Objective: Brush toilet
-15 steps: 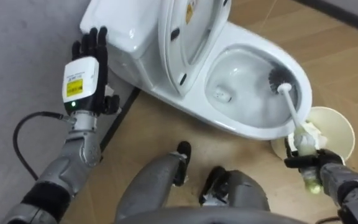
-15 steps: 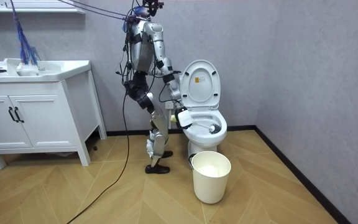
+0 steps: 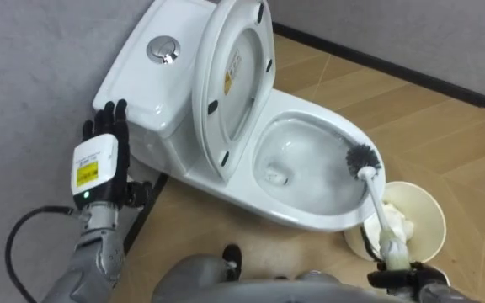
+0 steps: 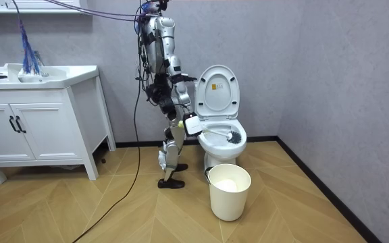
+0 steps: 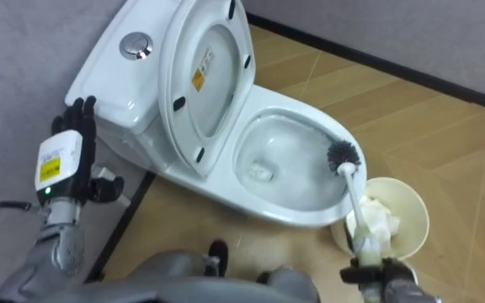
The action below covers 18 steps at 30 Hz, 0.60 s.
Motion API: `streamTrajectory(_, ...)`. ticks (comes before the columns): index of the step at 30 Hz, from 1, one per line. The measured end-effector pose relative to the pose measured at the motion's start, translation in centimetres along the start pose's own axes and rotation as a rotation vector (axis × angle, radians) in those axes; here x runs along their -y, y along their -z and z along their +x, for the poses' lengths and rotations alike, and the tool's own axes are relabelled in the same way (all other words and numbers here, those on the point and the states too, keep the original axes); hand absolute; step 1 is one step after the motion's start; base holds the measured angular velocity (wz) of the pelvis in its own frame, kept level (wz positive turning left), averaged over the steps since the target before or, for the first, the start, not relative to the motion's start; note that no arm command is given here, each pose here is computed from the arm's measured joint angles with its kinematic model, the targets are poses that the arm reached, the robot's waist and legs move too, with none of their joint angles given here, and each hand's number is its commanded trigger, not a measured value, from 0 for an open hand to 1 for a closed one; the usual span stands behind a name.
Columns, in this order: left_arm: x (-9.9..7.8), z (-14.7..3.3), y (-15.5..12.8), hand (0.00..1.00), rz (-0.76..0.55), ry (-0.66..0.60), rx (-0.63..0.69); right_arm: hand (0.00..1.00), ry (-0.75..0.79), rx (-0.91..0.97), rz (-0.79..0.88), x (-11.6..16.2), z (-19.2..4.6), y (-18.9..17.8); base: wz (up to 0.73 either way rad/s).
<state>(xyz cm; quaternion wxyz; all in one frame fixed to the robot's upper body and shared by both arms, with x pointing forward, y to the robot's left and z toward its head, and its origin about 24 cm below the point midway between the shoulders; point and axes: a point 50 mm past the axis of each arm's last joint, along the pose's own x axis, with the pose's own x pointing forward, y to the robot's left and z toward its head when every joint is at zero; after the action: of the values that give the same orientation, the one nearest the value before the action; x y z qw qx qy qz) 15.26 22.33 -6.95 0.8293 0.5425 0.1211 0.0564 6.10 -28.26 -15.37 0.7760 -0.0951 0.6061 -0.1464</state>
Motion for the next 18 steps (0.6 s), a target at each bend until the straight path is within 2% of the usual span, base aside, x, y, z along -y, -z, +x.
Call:
streamTrajectory(5, -0.3, -1.6, 2.1, 0.0, -0.04, -0.018, -0.114, 1.0, 0.02, 0.0, 0.049, 0.1, -0.1, 1.0, -0.03)
streamTrajectory(8, 0.3, -3.3, 4.2, 0.0, -0.079, 0.011, -0.223, 1.0, 0.062, 0.032, 0.104, 0.3, -0.2, 0.7, -0.02)
streamTrajectory(10, 1.3, -5.2, 5.6, 0.0, -0.16, 0.029, -0.358, 1.0, 0.081, 0.078, 0.129, 0.4, -0.3, -0.2, -0.12)
streamTrajectory(11, 1.5, -5.6, 5.9, 0.0, -0.177, 0.036, -0.388, 1.0, 0.086, 0.09, 0.133, 0.5, -0.3, -0.5, -0.12)
streamTrajectory(13, 2.8, -7.9, 7.9, 0.0, -0.23, 0.091, -0.554, 1.0, 0.115, 0.129, 0.143, 0.9, -0.4, -1.1, -0.02)
streamTrajectory(18, 4.1, -12.0, 10.4, 0.0, -0.356, 0.117, -0.851, 1.0, 0.195, 0.254, 0.124, 1.6, -0.8, -3.8, -0.18)
